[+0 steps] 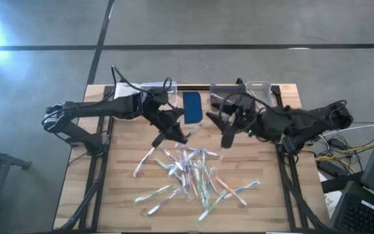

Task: Pick & Place Toothbrushes
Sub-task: Put the purple toothbrush into the black bin

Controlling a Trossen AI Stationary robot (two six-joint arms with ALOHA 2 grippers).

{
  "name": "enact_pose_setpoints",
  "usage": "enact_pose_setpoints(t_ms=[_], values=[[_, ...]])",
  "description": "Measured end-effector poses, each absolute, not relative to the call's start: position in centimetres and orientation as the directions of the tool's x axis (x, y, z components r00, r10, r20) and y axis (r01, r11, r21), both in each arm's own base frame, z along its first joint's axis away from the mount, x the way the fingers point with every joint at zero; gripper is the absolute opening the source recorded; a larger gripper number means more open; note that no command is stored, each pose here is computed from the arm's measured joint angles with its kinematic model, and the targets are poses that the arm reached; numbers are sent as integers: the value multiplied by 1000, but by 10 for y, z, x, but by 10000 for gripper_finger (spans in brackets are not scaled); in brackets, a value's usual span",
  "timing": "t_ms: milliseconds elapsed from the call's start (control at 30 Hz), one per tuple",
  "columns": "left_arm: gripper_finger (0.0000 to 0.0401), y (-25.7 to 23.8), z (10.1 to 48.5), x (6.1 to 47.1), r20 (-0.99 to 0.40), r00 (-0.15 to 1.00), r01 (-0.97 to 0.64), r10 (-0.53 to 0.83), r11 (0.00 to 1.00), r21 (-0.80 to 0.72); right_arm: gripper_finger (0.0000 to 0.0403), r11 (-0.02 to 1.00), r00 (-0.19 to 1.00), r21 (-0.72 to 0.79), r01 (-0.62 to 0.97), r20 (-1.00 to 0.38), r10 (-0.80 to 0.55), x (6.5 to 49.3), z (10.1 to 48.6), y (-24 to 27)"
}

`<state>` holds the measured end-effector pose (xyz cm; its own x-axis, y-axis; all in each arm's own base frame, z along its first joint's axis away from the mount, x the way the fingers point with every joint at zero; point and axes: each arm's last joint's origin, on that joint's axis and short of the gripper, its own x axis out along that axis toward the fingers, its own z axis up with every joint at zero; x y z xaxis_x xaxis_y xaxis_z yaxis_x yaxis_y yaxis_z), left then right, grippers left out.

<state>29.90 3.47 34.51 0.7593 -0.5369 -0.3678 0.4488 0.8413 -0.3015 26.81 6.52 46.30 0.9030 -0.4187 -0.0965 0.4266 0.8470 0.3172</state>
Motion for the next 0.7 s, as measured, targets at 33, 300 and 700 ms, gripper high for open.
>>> enact_pose_setpoints(t_ms=[33, 300, 700], values=[[20, 35, 344, 295, -418, 731, 452, -539, 842, -296, 216, 836, 895, 323, 444, -130, -426, 266, 465, 62], [20, 36, 348, 266, -760, 552, 401, -342, 908, -118, 241, 823, 871, 313, 474, -307, -384, 262, 469, 48], [21, 41, 355, 247, -935, 334, 315, -121, 949, -11, 220, 877, 865, 272, 395, -433, -255, 295, 442, 50]])
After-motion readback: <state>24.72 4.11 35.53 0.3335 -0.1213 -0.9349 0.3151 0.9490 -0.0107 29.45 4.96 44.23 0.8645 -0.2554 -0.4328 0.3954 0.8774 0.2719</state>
